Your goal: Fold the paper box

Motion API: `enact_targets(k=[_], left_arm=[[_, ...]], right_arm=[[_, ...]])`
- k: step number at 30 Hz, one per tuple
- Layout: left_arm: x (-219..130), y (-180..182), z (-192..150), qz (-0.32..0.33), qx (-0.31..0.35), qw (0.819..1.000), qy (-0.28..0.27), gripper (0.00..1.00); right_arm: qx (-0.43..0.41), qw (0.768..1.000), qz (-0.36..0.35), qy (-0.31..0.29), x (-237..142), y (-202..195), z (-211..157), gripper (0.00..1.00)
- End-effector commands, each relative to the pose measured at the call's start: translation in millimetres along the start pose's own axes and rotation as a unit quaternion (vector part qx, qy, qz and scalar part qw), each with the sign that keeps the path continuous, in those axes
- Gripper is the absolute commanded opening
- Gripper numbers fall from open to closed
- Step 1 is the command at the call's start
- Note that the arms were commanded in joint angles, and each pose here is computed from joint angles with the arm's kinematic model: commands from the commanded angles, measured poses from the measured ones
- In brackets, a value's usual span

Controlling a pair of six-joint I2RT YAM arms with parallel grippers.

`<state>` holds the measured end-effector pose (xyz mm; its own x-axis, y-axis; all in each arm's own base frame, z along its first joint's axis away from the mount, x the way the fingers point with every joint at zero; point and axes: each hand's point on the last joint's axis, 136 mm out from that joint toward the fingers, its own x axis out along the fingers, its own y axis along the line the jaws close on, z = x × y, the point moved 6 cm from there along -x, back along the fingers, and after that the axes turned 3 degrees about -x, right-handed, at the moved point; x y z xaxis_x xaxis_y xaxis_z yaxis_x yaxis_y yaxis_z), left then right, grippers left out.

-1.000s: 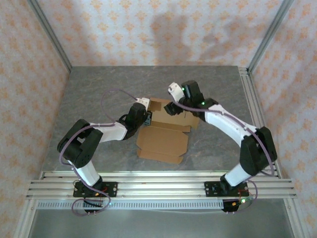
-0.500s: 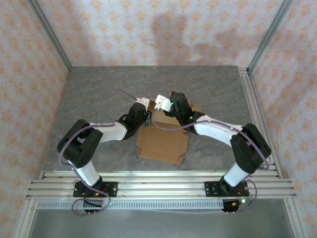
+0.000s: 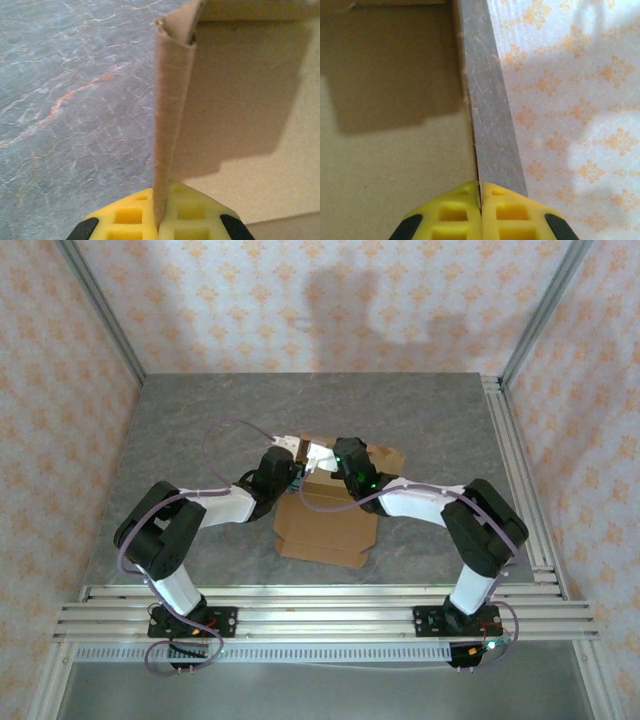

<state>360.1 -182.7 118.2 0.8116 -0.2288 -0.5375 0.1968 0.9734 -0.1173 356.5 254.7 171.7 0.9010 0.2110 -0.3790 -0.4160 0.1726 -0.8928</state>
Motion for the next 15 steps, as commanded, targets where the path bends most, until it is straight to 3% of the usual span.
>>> enact_targets(k=[1, 5, 10, 15], left_arm=[[-5.9, -1.1, 10.7, 0.007, 0.003, 1.0, -0.013, 0.0], [-5.3, -0.9, 13.0, 0.01, -0.002, 1.0, -0.013, 0.0], [-3.5, -0.1, 11.8, 0.016, -0.013, 1.0, -0.009, 0.1], [-3.2, 1.4, 10.1, 0.021, -0.022, 1.0, -0.008, 0.11]], right_arm=[[0.002, 0.999, -0.053, 0.003, -1.0, -7.5, 4.6, 0.0], [-0.006, 0.998, -0.064, -0.001, -3.6, -4.6, 9.9, 0.0], [-0.013, 0.997, -0.082, 0.003, -4.4, -1.8, 12.8, 0.0], [-0.015, 0.995, -0.095, 0.009, -6.3, -1.9, 11.8, 0.0]])
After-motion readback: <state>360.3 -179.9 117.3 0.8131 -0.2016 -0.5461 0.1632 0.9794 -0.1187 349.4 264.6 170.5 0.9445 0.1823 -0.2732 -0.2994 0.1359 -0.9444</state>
